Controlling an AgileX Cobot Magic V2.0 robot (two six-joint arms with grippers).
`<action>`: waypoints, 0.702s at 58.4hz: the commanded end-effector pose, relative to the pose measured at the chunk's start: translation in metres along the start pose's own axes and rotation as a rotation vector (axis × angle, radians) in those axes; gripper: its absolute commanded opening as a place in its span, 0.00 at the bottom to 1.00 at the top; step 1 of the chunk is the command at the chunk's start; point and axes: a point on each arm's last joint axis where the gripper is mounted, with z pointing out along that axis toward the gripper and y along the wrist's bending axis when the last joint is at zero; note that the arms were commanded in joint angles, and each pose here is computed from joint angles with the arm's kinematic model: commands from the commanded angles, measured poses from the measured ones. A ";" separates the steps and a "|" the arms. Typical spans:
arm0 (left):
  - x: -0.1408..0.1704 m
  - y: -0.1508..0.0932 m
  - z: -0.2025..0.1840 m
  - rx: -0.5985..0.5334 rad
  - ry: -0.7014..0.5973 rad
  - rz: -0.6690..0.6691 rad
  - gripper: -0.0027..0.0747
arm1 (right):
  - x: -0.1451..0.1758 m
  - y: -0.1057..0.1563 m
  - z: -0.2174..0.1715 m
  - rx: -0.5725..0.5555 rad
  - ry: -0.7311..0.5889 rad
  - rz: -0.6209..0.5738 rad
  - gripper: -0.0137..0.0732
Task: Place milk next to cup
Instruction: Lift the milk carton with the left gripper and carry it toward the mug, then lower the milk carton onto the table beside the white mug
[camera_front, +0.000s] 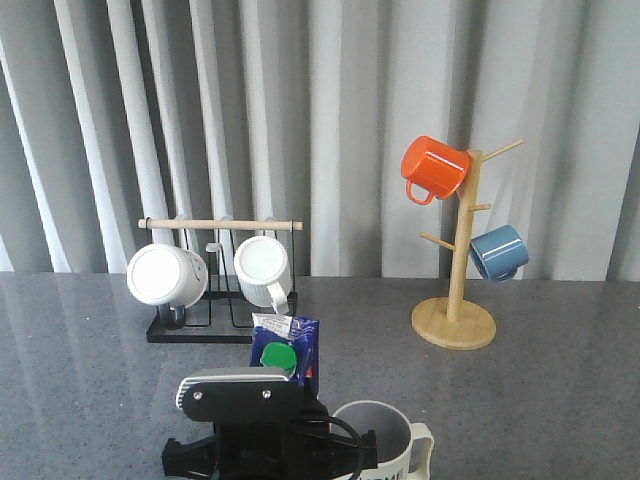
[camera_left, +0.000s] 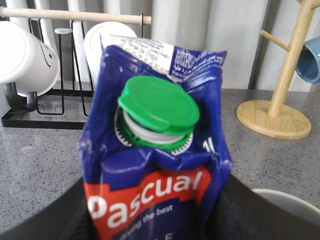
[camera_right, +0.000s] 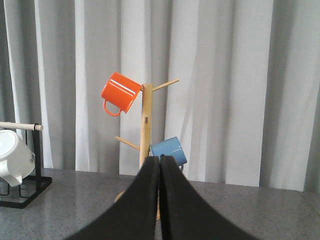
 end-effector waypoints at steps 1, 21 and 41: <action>-0.021 -0.002 -0.004 0.021 -0.065 -0.039 0.11 | -0.015 0.000 0.000 -0.003 -0.096 -0.008 0.15; -0.025 0.002 -0.005 -0.029 -0.115 -0.044 0.11 | -0.015 0.000 0.000 -0.003 -0.096 -0.008 0.15; -0.025 0.005 -0.006 -0.047 -0.084 -0.064 0.13 | -0.015 0.000 0.000 -0.003 -0.096 -0.008 0.15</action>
